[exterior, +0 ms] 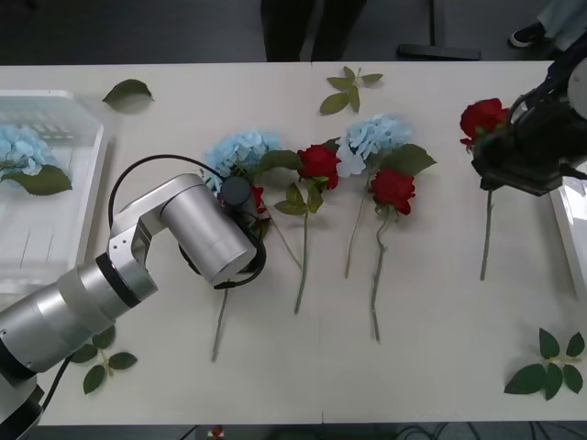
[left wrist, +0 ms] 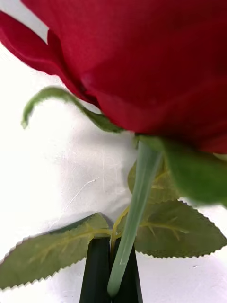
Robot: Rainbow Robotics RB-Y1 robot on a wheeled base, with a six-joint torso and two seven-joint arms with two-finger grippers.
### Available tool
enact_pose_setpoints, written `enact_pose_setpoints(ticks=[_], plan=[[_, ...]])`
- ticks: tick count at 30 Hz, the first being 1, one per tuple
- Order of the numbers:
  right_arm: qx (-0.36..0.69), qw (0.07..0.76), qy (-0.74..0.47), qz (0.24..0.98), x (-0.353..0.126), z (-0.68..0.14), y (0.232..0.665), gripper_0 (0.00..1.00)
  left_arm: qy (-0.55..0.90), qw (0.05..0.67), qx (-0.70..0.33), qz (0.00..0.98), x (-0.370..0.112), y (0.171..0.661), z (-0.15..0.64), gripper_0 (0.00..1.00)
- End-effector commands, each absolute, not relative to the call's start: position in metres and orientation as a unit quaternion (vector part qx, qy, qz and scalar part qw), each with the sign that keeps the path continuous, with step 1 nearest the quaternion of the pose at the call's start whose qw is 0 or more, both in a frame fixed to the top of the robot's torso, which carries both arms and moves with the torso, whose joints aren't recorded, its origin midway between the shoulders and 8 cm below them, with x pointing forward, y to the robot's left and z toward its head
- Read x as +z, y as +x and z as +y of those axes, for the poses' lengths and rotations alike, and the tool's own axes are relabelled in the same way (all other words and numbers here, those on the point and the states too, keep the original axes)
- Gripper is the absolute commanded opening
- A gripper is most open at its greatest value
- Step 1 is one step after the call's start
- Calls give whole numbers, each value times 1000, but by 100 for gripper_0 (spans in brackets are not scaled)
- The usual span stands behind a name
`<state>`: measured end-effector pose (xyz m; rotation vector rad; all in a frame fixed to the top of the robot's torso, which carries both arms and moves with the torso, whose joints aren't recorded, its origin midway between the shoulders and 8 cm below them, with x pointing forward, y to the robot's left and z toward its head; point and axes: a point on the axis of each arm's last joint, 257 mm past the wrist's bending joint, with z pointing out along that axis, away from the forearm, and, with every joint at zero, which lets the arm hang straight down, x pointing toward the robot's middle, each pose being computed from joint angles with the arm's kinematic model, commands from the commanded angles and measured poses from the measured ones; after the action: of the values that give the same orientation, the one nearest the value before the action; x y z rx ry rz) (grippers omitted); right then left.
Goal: Place the red flowers into the right box and the blue flowers into the left box. If a person shows an open palm, hand one flower to the person first, then continue sorting.
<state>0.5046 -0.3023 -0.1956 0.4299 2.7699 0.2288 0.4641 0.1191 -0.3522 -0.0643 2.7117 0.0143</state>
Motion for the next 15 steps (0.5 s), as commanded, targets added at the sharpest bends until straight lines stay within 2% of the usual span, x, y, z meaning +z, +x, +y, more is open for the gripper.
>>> enact_pose_setpoints(ticks=[1,11,15], plan=[[35,193,90,976,-155,-344,508,0,-3,228,5,974,-340,472,111,0],[-50,191,55,979,-157,-469,509,0,-3,228,5,974,-340,472,111,0],[-78,201,53,975,-160,-520,511,0,-14,235,30,971,-329,488,154,0]])
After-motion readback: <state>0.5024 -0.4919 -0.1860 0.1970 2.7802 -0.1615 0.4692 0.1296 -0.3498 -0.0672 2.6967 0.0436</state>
